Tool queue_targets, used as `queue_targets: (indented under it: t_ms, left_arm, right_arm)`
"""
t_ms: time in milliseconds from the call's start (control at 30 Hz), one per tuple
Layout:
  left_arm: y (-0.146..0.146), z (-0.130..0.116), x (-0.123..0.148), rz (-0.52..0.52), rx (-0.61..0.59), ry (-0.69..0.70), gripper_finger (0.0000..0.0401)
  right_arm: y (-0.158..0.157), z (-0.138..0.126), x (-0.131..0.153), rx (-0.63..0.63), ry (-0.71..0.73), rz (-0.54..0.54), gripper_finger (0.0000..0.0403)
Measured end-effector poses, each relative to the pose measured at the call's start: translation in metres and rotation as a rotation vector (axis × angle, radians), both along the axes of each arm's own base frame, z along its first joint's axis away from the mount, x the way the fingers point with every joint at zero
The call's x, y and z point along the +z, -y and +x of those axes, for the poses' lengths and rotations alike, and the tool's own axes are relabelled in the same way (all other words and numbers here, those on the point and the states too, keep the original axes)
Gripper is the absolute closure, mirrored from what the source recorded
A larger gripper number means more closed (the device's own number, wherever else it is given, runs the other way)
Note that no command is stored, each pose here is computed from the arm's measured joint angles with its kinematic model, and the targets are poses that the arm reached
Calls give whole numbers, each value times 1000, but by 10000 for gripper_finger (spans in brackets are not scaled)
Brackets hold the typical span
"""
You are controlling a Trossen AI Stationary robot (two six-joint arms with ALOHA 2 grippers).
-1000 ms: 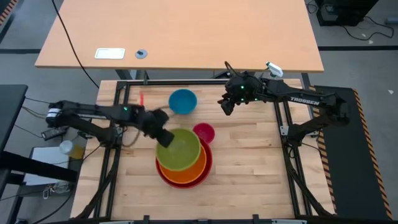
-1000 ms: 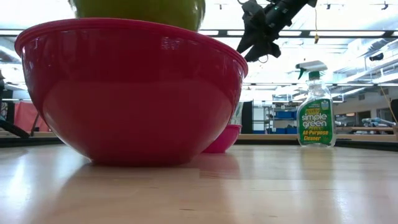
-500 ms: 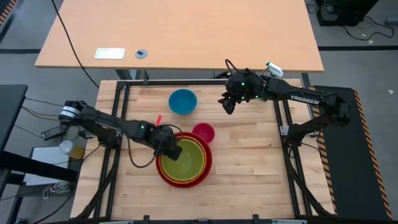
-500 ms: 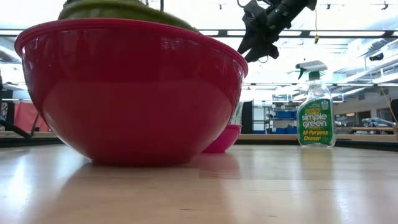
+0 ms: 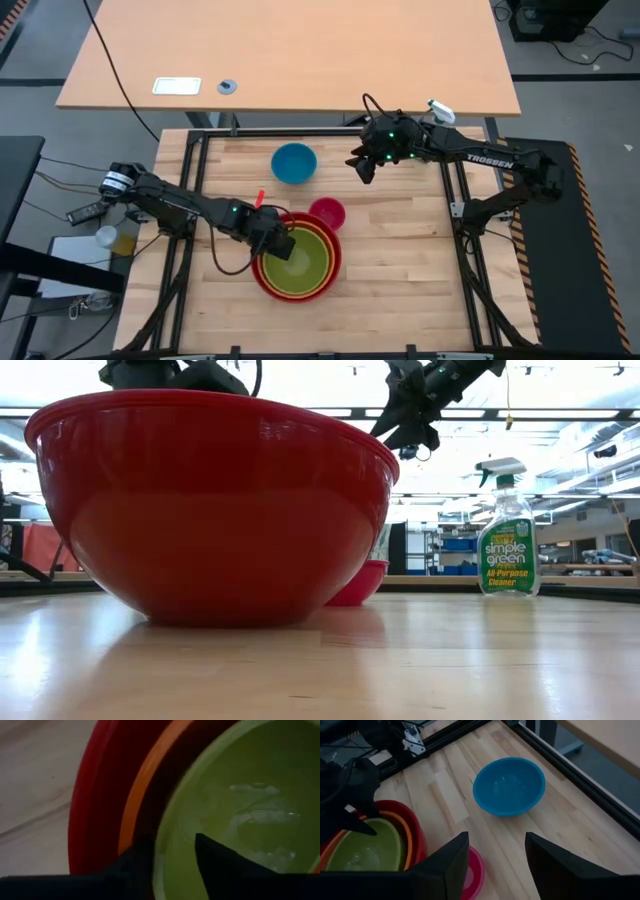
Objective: Nest bowls inside each other
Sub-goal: Stack the green bowl on top of the orange bowl, then stack the blue bowl on top of the green bowl
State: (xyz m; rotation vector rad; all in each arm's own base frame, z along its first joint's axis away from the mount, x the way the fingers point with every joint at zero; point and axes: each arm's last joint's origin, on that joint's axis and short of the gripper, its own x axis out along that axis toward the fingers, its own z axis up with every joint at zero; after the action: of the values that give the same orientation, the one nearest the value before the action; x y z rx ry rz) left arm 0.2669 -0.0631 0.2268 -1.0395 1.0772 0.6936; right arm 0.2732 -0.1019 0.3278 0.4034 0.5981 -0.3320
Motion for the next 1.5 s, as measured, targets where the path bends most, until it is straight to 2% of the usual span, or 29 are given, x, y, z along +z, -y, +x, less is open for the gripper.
queue_targets:
  t_ms: [200, 533, 667, 800, 900, 1033, 1233, 1500]
  left_arm:
    - [-1, -2, 5, 5, -13, 20, 199]
    - [-5, -14, 21, 70, -44, 70, 196]
    - [-7, -18, 32, 162, -67, 133, 196]
    - [-7, -16, 50, 280, -163, 196, 196]
    - [-12, -13, 62, 372, -156, 222, 196]
    - [-28, -7, 76, 459, -106, 250, 196]
    - [-71, -5, 70, 486, 17, 202, 196]
    - [-138, -13, 36, 369, 138, 240, 196]
  right_arm:
    - [0, 0, 0, 3, 6, 2, 203]
    - [-4, 2, 1, 26, 11, 18, 203]
    - [-6, 3, 1, 20, 16, 26, 203]
    - [-6, 3, 1, 16, 22, 31, 203]
    - [-6, 3, 1, 17, 21, 30, 203]
    - [-7, 6, -3, 24, 3, 33, 203]
    - [-7, 12, -11, 23, -38, 51, 203]
    - [-8, 12, -12, 12, -36, 61, 203]
